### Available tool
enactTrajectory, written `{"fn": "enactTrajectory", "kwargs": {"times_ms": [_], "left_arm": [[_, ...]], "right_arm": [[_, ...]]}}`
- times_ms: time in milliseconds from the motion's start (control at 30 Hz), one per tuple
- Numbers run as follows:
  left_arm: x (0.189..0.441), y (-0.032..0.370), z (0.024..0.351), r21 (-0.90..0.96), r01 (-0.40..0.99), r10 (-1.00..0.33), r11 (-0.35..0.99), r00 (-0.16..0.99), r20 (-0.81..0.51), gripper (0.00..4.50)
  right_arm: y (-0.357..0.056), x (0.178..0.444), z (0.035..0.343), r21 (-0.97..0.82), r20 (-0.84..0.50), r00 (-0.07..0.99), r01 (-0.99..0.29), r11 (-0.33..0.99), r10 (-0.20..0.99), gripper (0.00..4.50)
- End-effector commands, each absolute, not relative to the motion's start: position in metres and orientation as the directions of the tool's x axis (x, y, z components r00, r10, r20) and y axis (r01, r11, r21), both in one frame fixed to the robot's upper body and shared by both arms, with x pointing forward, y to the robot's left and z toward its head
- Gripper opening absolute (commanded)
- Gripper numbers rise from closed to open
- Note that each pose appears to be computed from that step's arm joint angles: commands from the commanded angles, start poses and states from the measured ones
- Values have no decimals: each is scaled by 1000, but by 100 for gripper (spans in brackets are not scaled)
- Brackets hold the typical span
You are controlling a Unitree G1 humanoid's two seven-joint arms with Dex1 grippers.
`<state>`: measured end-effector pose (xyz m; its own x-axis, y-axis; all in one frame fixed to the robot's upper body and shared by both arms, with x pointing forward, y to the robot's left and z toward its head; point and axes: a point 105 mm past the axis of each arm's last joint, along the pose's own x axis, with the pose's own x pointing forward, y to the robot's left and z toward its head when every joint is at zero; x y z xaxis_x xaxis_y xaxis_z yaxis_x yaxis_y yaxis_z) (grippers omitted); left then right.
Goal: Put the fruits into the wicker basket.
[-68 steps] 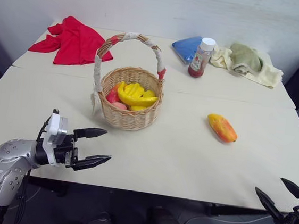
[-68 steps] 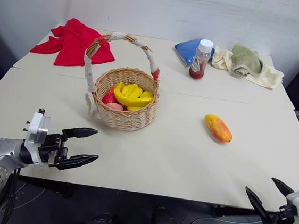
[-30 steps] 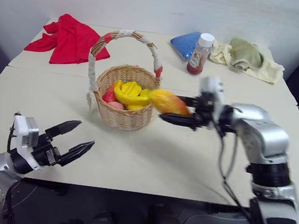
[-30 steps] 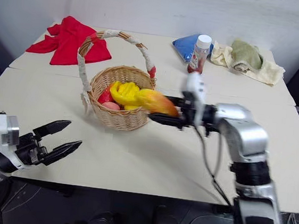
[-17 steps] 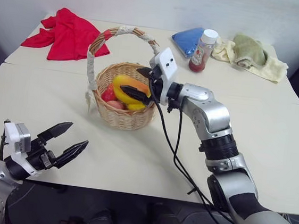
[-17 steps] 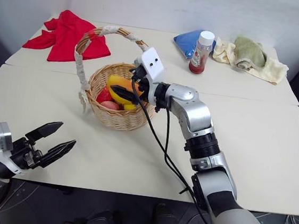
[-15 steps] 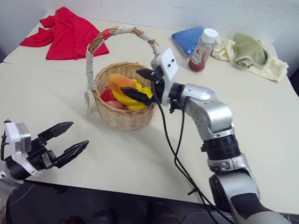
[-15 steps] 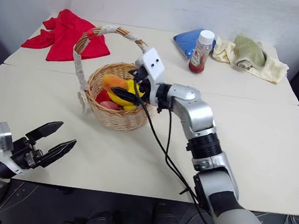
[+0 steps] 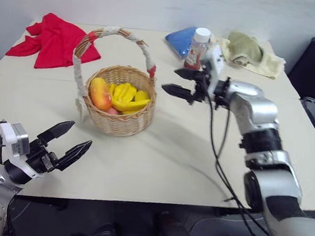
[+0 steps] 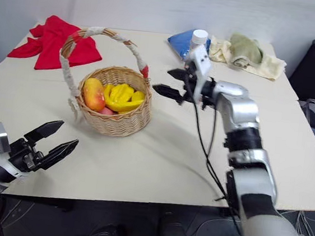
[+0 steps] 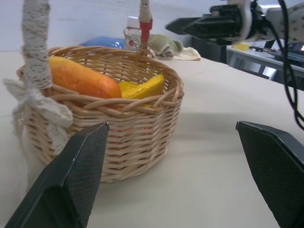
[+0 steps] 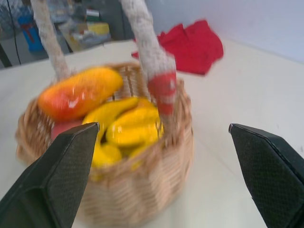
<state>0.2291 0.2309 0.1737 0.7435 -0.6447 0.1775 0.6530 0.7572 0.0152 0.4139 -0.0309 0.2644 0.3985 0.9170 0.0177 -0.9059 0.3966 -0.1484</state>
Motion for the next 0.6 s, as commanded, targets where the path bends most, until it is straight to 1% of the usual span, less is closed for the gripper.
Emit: {"fn": "enactTrajectory", "kwargs": {"times_ms": [33,67,133,200,367,467,533,600], "left_arm": [[228,229,183,47,660,-656,749,730,193,450],[228,228,183,48,661,-656,749,729,193,450],[227,227,184,48,661,-657,748,729,195,450],[226,226,183,46,661,-656,749,729,195,450],[224,224,183,42,662,-656,748,729,193,450],[226,222,182,41,667,-661,744,726,191,450],[228,221,183,42,675,-669,737,718,191,450],[231,218,183,44,687,-681,725,707,191,450]], "right_arm": [[-11,416,273,-209,44,356,-910,357,933,449],[-5,414,272,-214,37,327,-920,327,944,449],[2,411,271,-211,36,287,-934,288,957,411],[5,409,268,-228,12,254,-941,250,967,361],[1,403,263,-249,-12,195,-951,186,981,185],[-10,400,258,-268,-15,184,-948,174,983,89],[-19,396,258,-289,0,190,-940,182,982,16],[-33,387,260,-307,26,185,-934,184,982,11]]}}
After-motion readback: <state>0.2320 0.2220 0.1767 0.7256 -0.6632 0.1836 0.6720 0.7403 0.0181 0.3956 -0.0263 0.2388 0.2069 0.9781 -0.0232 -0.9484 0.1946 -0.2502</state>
